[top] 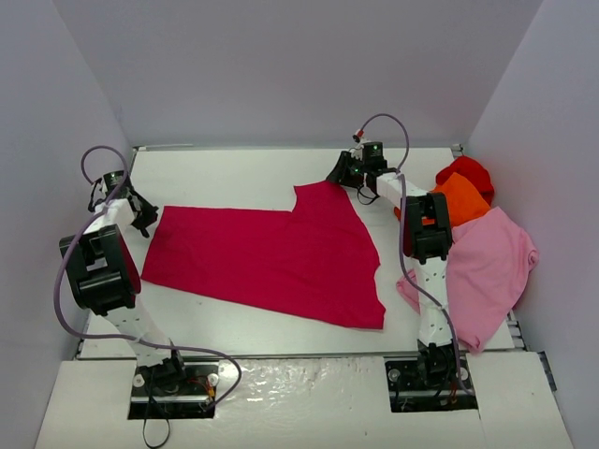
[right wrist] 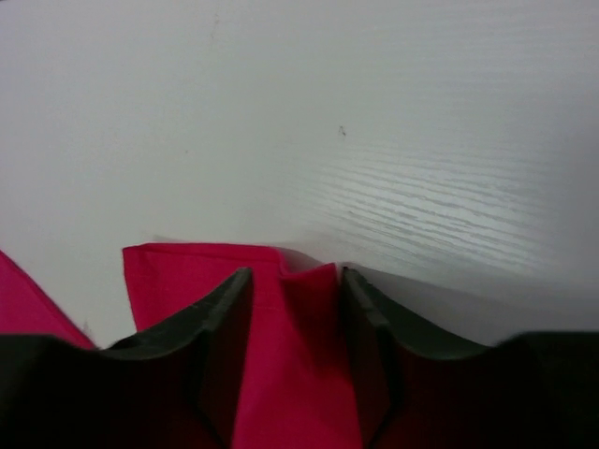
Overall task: Fold and stack the t-shirts
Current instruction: Grap the side of the flattened tshirt furthest away from the robot with both arms
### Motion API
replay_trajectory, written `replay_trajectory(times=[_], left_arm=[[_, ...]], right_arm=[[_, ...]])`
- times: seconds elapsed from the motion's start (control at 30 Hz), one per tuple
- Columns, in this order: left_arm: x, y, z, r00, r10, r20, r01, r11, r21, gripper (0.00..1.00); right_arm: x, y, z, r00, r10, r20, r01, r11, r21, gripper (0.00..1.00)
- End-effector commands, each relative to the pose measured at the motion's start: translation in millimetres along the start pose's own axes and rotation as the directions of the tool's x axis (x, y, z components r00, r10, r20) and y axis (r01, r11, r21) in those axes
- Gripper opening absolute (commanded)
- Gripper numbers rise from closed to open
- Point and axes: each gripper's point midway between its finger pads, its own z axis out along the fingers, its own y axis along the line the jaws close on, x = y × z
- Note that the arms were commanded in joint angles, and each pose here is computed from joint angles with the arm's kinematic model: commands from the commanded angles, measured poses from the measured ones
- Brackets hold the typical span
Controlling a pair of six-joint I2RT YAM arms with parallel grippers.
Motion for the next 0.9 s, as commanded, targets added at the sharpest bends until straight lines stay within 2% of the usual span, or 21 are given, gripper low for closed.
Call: replay_trajectory(times=[0.0,0.23,0.33,0.43,0.53,0.67,0.87], left_arm=[[-40,-23,-8,0.996,-0.029,0.089,0.020,0.996,0.090,0.00],[-41,-24,-4,0.995,-0.033,0.097,0.023,0.994,0.105,0.00],[-46,-30,7,0.994,-0.017,0.108,0.002,0.991,0.132,0.00],[-46,-41,23,0.998,-0.007,0.060,-0.004,0.985,0.172,0.00],[-42,-52,39,1.000,-0.006,-0.013,0.008,0.978,0.211,0.07],[-36,-55,58,0.998,-0.004,-0.060,0.018,0.974,0.227,0.09],[-34,-71,61,0.996,-0.008,-0.089,0.037,0.944,0.328,0.09]], right_arm=[[61,-40,-11,0.984,0.037,-0.173,-0.006,0.984,0.180,0.29],[68,-48,-17,0.979,0.039,-0.198,0.006,0.975,0.223,0.00],[70,-47,-18,0.979,0.038,-0.202,0.008,0.975,0.224,0.00],[70,-47,-21,0.979,0.033,-0.203,0.014,0.974,0.226,0.00],[69,-46,-25,0.979,0.026,-0.202,0.021,0.973,0.228,0.00],[68,-44,-25,0.979,0.022,-0.201,0.024,0.975,0.222,0.00],[71,-43,-24,0.978,0.026,-0.208,0.020,0.976,0.217,0.00]])
